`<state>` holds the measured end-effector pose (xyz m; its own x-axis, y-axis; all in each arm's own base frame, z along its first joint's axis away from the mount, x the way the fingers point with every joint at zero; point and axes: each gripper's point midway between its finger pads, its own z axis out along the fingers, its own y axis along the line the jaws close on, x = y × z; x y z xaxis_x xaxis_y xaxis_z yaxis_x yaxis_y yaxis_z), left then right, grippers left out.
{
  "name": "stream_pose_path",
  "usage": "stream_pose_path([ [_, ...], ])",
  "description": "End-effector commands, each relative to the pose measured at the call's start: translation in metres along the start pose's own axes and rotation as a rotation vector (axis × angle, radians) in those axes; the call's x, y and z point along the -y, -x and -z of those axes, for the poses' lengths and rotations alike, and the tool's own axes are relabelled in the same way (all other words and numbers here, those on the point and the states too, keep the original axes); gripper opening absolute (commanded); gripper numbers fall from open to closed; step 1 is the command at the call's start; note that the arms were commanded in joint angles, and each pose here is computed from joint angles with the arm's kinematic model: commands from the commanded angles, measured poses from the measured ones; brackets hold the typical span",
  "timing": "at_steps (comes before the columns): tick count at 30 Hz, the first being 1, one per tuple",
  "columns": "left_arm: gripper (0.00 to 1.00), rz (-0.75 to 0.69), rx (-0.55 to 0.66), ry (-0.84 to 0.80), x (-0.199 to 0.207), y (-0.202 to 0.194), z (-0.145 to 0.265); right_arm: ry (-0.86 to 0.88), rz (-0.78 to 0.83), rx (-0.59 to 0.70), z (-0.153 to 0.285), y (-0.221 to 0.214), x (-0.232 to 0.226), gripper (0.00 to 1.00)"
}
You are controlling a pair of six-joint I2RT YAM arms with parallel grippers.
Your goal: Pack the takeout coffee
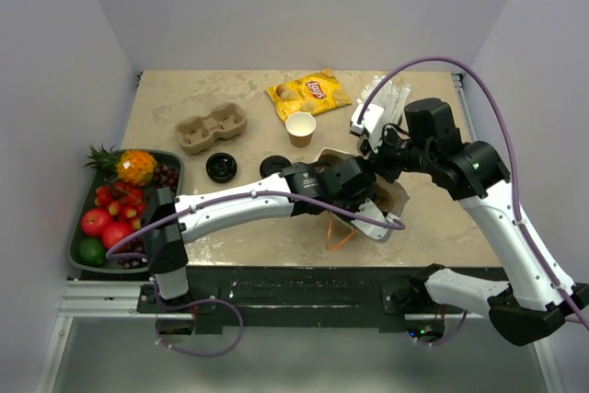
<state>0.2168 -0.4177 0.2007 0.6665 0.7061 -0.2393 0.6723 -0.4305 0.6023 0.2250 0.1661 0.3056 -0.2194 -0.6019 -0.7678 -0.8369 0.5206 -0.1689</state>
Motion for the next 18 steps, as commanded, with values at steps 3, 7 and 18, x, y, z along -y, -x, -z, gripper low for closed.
stream_pose_path([
  [3, 0.00, 0.056, -0.043, 0.097, -0.018, -0.008, 0.022, -0.019, 0.043, 0.039, 0.011, 0.011, 0.002, 0.00],
  [7, 0.00, 0.060, -0.026, 0.081, -0.013, -0.005, 0.011, 0.026, 0.039, 0.055, 0.012, 0.013, -0.007, 0.00],
  [18, 0.00, 0.107, 0.057, 0.150, -0.013, 0.001, -0.010, 0.069, 0.047, 0.063, 0.018, 0.009, -0.018, 0.00],
])
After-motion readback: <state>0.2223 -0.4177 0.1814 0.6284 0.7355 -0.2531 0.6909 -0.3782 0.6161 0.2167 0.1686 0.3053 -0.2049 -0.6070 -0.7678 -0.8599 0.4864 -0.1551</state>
